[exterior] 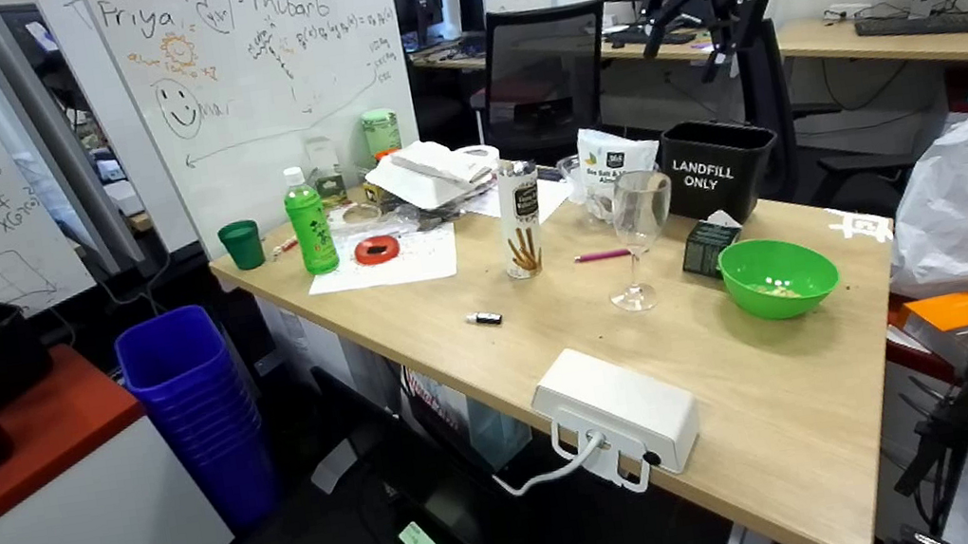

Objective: Place the purple pen in the black bin

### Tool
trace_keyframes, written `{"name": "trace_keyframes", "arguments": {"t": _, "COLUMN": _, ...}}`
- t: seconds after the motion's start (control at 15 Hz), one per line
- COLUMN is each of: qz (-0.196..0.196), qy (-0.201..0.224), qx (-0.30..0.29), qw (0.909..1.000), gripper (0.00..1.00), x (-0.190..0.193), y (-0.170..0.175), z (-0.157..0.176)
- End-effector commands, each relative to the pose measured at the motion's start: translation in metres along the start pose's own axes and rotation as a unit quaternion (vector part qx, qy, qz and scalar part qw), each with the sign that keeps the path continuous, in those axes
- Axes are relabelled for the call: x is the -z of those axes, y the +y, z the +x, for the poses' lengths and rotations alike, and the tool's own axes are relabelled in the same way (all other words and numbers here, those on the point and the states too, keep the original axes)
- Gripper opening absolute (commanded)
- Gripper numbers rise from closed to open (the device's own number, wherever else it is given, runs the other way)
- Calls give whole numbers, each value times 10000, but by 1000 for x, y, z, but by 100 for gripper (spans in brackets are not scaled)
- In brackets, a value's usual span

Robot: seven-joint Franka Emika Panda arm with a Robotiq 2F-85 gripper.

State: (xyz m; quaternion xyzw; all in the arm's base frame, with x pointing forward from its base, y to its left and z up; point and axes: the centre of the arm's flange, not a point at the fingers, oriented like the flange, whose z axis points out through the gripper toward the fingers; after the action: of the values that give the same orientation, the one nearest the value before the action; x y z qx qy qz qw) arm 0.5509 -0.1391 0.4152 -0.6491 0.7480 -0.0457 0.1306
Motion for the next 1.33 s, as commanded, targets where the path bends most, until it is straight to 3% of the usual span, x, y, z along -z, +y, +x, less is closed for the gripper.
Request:
{"name": "trace_keyframes", "arguments": {"t": 0.0, "qz": 254, "qy": 16, "qx": -975, "qw": 9949, "gripper": 100, "x": -25, "y": -16, "z": 13}}
{"name": "trace_keyframes", "arguments": {"t": 0.27, "qz": 537, "qy": 183, "qx": -1772, "qw": 9825, "gripper": 100, "x": -65, "y": -26, "z": 23}}
{"name": "trace_keyframes", "arguments": {"t": 0.6, "qz": 950, "qy": 669, "qx": -2057, "qw": 9717, "gripper": 100, "x": -111, "y": -25, "z": 43}}
{"name": "trace_keyframes", "arguments": {"t": 0.67, "qz": 764, "qy": 505, "qx": -1928, "qw": 9769, "gripper": 100, "x": -102, "y": -18, "z": 44}}
{"name": "trace_keyframes", "arguments": {"t": 1.0, "qz": 920, "qy": 598, "qx": -1984, "qw": 9740, "gripper": 100, "x": -111, "y": -23, "z": 46}}
{"name": "trace_keyframes", "arguments": {"t": 1.27, "qz": 790, "qy": 539, "qx": -2094, "qw": 9732, "gripper": 100, "x": -119, "y": -26, "z": 51}}
